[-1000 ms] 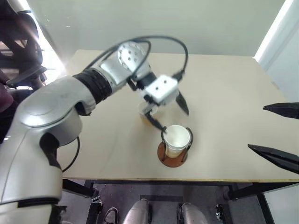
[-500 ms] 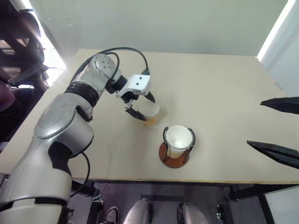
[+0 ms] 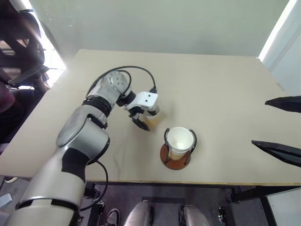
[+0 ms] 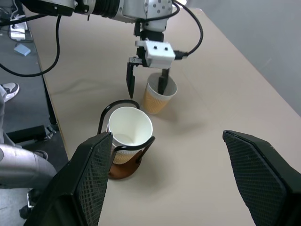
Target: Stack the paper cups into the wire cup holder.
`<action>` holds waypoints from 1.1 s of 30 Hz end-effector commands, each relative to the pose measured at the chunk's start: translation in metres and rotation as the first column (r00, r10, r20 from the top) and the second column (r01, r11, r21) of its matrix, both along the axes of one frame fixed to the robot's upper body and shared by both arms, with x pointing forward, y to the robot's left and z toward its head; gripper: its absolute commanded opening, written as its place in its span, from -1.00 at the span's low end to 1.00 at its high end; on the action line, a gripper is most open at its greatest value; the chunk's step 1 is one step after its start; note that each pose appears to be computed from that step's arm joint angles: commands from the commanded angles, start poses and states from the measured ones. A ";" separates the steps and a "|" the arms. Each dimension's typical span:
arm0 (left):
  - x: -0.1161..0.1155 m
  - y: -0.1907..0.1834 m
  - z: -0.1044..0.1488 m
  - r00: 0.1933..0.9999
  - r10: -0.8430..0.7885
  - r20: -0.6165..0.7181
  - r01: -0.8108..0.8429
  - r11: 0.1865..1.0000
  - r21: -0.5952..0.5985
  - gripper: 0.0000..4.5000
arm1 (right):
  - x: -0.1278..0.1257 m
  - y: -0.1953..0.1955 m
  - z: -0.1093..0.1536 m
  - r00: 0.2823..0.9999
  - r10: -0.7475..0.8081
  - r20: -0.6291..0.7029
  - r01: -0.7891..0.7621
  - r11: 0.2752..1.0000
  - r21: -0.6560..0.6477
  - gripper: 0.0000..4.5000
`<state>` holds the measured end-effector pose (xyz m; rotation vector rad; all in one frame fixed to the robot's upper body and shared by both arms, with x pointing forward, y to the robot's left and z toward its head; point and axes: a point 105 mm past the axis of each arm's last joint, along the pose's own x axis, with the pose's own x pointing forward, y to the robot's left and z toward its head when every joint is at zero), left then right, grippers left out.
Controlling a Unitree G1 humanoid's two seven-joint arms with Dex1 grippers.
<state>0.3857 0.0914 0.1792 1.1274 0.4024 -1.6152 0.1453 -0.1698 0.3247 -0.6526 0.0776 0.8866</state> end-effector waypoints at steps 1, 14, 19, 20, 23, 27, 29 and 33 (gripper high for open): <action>0.003 -0.002 0.014 0.999 -0.008 0.050 0.009 1.000 -0.013 -0.02 | -0.006 -0.001 0.011 0.999 -0.010 0.045 0.010 1.000 0.003 0.72; 0.003 -0.004 0.062 0.990 -0.027 0.137 0.041 0.995 -0.095 -0.98 | -0.009 -0.004 0.013 0.998 -0.031 0.057 0.031 0.999 0.008 0.72; -0.015 -0.031 0.130 0.961 -0.119 0.248 0.191 0.938 -0.289 -0.98 | -0.009 -0.006 0.014 0.997 -0.042 0.062 0.042 0.999 0.006 0.72; -0.026 -0.040 0.149 0.952 -0.155 0.263 0.244 0.905 -0.349 -0.98 | -0.008 -0.006 0.015 0.997 -0.042 0.065 0.042 0.999 0.006 0.72; -0.061 -0.059 0.187 0.923 -0.289 0.254 0.380 0.786 -0.488 -0.98 | -0.007 -0.007 0.016 0.996 -0.042 0.075 0.042 0.999 0.005 0.72; -0.100 -0.068 0.193 0.866 -0.467 0.180 0.483 0.686 -0.544 -0.98 | -0.006 -0.007 0.016 0.996 -0.041 0.082 0.041 0.999 0.002 0.72; -0.112 -0.071 0.184 0.840 -0.525 0.139 0.513 0.683 -0.520 -0.98 | -0.007 -0.007 0.016 0.995 -0.044 0.086 0.045 0.999 -0.003 0.72; -0.115 -0.072 0.169 0.828 -0.552 0.095 0.525 0.707 -0.474 -0.98 | -0.009 -0.007 0.015 0.995 -0.051 0.090 0.052 0.999 -0.009 0.72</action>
